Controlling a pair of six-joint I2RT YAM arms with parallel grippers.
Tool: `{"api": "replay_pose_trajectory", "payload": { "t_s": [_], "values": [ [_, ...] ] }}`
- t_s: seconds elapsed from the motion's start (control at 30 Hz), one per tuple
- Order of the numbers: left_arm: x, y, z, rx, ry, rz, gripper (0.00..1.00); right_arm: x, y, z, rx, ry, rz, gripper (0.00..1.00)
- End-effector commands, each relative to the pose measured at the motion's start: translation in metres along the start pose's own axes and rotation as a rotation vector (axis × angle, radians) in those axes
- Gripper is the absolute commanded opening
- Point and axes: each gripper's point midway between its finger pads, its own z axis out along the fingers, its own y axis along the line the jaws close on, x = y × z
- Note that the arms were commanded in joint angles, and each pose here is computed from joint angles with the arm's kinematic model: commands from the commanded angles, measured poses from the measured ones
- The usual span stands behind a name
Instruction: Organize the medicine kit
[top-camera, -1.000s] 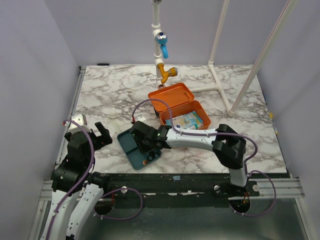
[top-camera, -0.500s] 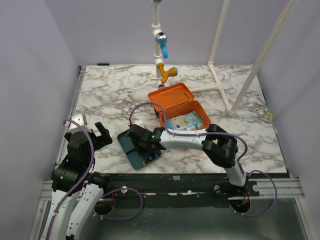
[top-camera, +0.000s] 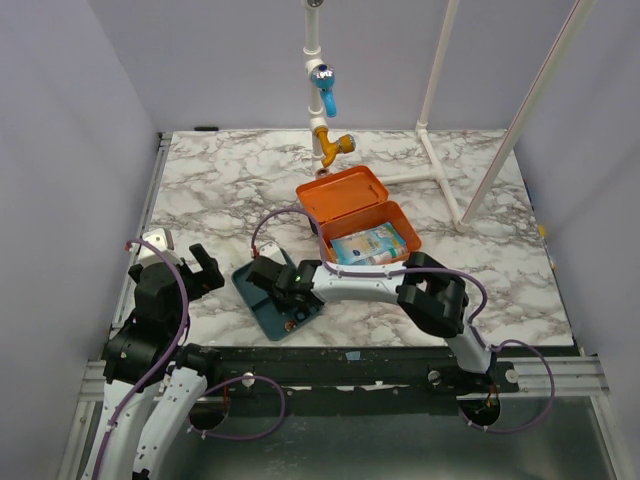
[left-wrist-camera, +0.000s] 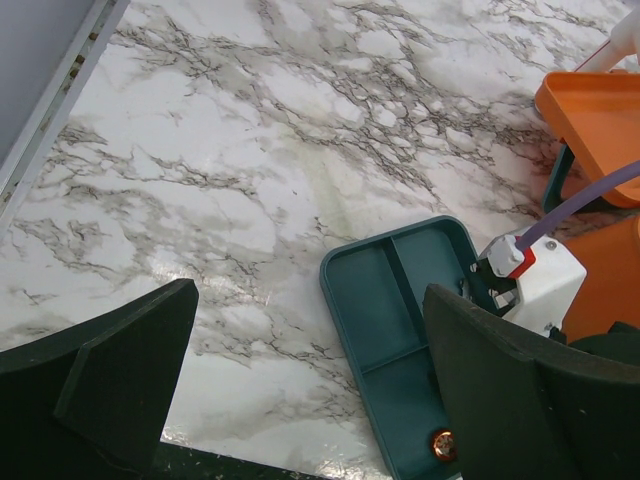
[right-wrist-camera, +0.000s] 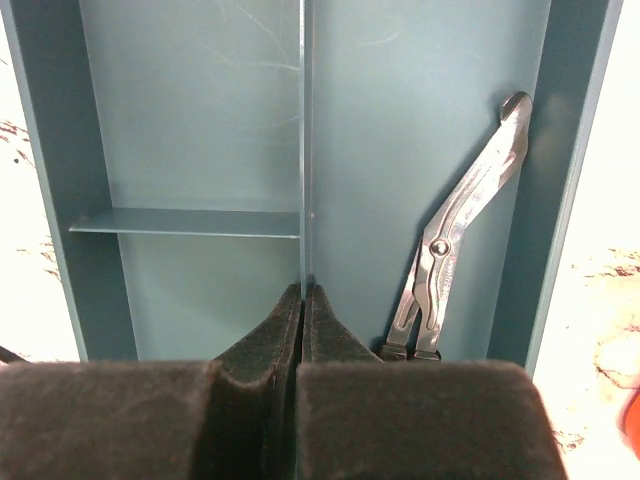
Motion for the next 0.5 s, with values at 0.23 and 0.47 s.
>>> {"api": "replay_pose_trajectory", "payload": {
  "t_s": [0.23,0.47],
  "values": [
    [-0.004,0.0,0.0,0.003,-0.022,-0.004,0.98,-0.019,0.01,-0.027,-0.016,-0.066,-0.041,0.01],
    [-0.005,0.002,-0.002,-0.008,-0.028,-0.012,0.98,-0.029,0.015,-0.058,-0.053,-0.088,-0.064,0.01]
  ]
}}
